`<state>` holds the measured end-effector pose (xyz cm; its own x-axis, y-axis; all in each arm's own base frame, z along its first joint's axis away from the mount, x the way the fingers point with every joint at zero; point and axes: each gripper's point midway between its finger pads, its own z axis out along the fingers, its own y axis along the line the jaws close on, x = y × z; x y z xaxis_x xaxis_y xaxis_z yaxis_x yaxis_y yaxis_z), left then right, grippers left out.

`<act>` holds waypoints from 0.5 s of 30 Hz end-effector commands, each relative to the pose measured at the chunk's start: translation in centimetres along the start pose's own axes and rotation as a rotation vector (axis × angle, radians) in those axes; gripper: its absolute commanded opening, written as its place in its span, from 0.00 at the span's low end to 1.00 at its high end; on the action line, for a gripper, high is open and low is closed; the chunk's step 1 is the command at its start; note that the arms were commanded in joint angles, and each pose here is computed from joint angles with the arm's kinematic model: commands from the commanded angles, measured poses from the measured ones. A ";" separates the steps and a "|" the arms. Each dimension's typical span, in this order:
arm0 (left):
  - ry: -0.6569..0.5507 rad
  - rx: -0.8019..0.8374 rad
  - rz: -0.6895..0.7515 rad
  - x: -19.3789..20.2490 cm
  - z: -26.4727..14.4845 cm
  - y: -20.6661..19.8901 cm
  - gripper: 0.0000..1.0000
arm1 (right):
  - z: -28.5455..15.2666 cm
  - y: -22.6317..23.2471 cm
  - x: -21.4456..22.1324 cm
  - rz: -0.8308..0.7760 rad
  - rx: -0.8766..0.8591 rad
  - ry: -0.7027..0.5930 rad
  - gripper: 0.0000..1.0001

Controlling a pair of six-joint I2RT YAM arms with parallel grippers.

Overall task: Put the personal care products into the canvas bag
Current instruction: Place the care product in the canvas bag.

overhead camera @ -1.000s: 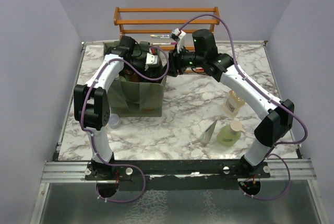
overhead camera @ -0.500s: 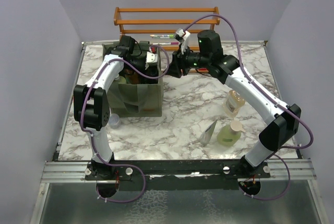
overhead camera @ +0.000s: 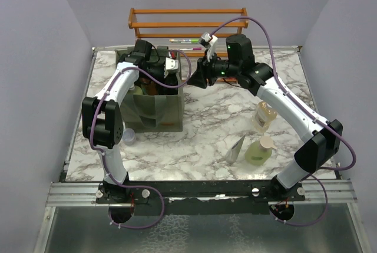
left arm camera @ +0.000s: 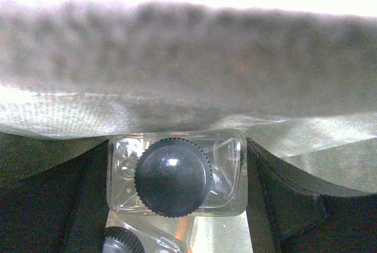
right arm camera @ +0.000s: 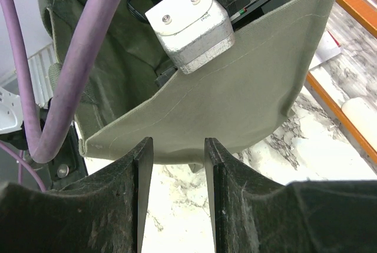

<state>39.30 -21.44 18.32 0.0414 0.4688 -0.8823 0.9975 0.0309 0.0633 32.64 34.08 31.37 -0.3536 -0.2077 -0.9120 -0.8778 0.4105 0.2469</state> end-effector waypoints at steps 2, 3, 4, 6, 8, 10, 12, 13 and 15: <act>-0.042 -0.075 0.116 -3.6 -2.2 0.7 0.63 | -1.2 0.1 -1.0 -0.031 0.011 -0.032 0.41; -0.044 -0.076 0.122 -3.8 -2.2 0.7 0.63 | -1.2 0.1 -0.9 -0.031 0.009 -0.031 0.41; -0.046 -0.078 0.127 -4.0 -2.3 0.7 0.63 | -1.2 0.1 -1.0 -0.031 0.009 -0.033 0.41; -0.049 -0.083 0.134 -4.4 -2.5 0.6 0.64 | -1.2 0.1 -0.9 -0.029 0.005 -0.033 0.41; -0.050 -0.087 0.140 -4.6 -2.7 0.6 0.64 | -1.2 0.1 -1.0 -0.029 0.004 -0.035 0.41; -0.051 -0.092 0.143 -4.8 -2.8 0.6 0.65 | -1.2 0.2 -1.0 -0.029 0.003 -0.035 0.41; -0.053 -0.096 0.150 -5.0 -3.0 0.6 0.65 | -1.3 0.1 -1.0 -0.028 0.004 -0.034 0.41; -0.055 -0.097 0.151 -5.1 -3.0 0.5 0.65 | -1.3 0.1 -0.9 -0.028 0.003 -0.034 0.41; -0.059 -0.100 0.155 -5.3 -3.1 0.5 0.65 | -1.3 0.1 -0.9 -0.028 0.002 -0.034 0.41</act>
<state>39.06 -21.05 18.96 0.0402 0.4848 -0.8737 0.9958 0.0530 0.0752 32.89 33.66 31.35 -0.3564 -0.2044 -0.9117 -0.8735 0.4193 0.2475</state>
